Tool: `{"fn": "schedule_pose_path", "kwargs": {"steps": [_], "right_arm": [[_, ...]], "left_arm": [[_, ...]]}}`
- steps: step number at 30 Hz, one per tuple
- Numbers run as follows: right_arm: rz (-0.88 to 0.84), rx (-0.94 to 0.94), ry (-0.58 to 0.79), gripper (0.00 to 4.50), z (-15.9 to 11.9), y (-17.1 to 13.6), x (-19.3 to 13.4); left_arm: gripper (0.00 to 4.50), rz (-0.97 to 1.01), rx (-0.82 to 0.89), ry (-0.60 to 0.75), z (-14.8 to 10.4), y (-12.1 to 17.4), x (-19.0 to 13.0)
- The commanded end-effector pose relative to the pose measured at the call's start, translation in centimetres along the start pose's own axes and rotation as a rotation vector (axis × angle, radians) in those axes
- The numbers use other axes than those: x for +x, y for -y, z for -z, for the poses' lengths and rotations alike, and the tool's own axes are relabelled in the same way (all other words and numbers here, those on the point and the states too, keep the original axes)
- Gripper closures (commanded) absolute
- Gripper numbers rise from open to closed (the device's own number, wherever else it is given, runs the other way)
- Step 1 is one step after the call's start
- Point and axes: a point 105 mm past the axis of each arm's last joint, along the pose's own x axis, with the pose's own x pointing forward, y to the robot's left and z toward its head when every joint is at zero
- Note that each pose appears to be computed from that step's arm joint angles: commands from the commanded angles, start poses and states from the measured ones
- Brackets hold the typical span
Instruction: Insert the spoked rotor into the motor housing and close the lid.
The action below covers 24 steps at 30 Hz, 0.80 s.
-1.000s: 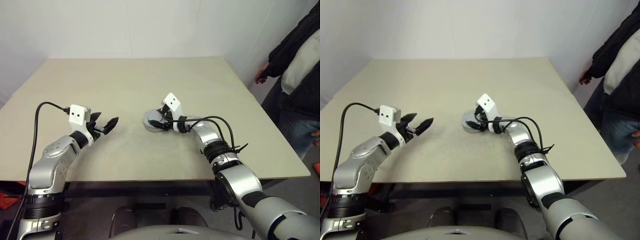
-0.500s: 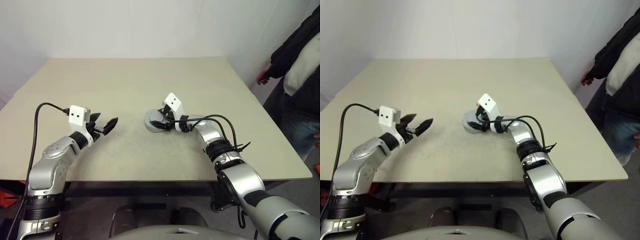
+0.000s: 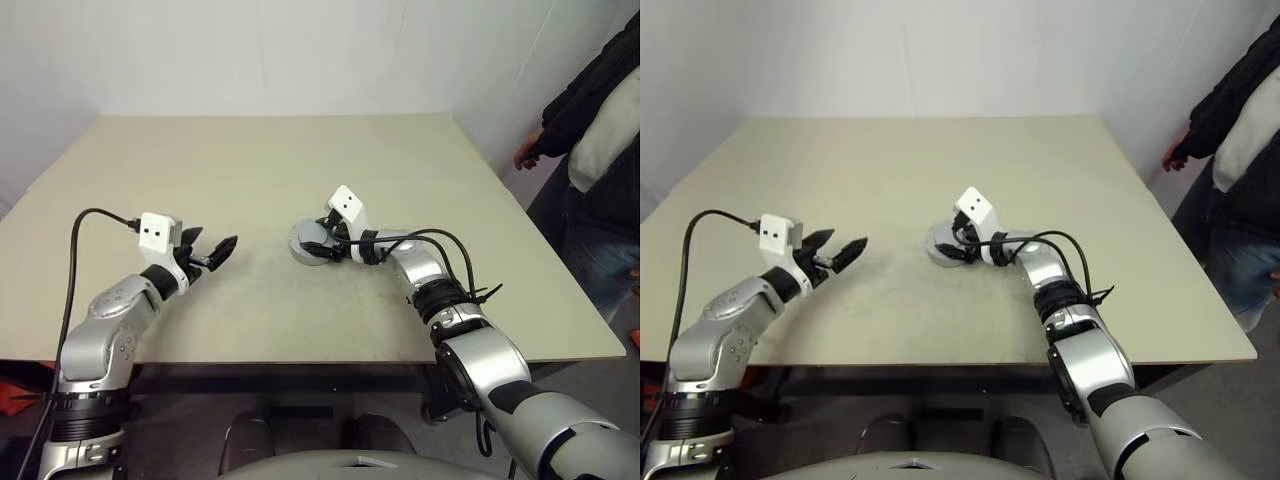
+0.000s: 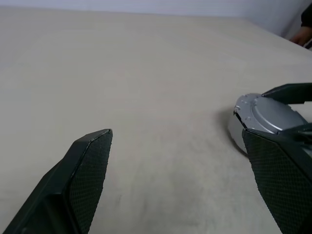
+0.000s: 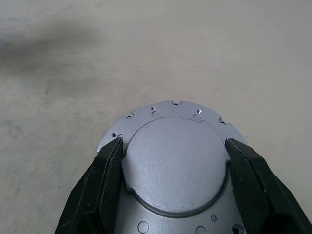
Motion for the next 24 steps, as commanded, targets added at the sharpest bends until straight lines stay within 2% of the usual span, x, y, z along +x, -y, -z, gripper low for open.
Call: {"fn": "schedule_pose_path", "kwargs": {"steps": [1, 16, 24], "right_arm": [[0.002, 0.026, -0.125, 1.30, 3.3, -0.1, -0.8], [-0.044, 0.019, -0.253, 1.30, 4.7, 0.1, -2.4], [-0.040, 0.024, -0.267, 1.30, 5.2, -0.1, -2.3]], "left_arm": [[0.00, 0.026, 0.004, 0.040, -1.5, 1.2, 0.6], [0.00, 0.031, -0.010, 0.014, -1.1, 1.5, 0.7], [0.00, 0.009, -0.124, 0.038, -2.0, 1.7, 1.3]]}}
